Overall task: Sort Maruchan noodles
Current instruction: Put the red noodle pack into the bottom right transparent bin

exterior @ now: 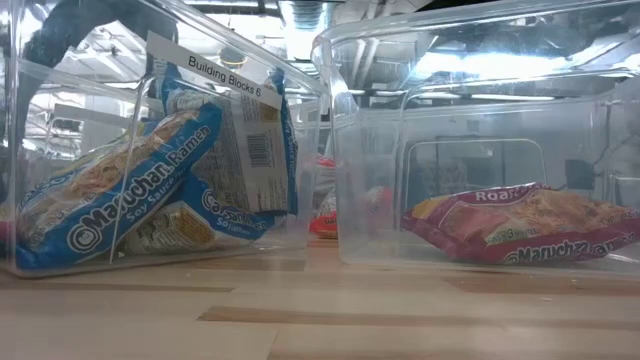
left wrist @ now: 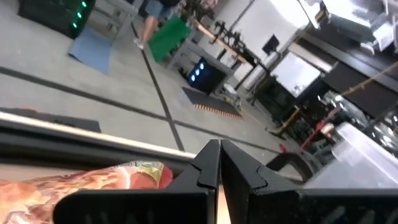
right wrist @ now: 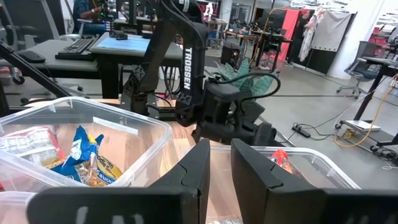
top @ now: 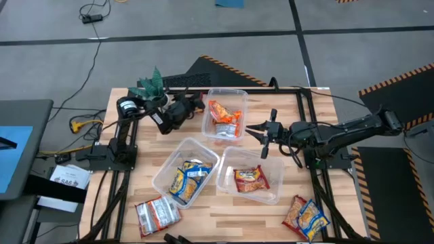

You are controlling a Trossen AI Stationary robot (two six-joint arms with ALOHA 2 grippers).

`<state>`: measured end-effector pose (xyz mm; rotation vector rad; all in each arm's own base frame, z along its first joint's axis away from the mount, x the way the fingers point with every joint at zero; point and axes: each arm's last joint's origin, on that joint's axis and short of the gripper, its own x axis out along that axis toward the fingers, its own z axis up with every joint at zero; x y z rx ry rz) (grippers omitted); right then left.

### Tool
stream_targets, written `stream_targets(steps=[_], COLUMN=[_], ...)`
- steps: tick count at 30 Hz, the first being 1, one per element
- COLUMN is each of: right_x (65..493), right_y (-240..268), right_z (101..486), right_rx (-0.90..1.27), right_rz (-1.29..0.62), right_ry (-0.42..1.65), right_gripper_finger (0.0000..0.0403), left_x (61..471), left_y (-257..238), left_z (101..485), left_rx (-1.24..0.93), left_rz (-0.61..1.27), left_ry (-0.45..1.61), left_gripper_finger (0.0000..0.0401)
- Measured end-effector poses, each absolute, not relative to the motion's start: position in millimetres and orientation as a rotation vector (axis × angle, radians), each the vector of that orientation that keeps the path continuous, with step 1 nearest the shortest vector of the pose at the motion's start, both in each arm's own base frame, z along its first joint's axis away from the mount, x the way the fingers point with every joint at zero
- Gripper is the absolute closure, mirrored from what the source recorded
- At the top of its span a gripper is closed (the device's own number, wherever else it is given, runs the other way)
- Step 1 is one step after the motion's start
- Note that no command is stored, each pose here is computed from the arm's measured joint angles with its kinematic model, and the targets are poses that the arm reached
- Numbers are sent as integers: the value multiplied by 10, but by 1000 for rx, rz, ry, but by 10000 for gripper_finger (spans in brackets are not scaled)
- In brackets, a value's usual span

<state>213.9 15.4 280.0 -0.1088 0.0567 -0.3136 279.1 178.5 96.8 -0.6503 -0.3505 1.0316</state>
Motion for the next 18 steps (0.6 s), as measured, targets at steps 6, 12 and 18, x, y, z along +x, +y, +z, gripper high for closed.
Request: stream_targets(steps=[6,12,18], right_x=[2139,2139,2139], right_y=[154,154,154], right_z=[2800,2800,2800], right_rx=[-109,-108,-105], right_rz=[-314,-314,-314], right_ry=[57,57,56], right_gripper_finger=[315,315,315], left_x=[2645,2437,2304], left_y=[1669,1547,1457], left_z=[938,854,846], left_rx=[-658,-701,-710], left_rz=[1013,1022,978], left_ry=[-296,-240,-213], left_gripper_finger=[401,401,401])
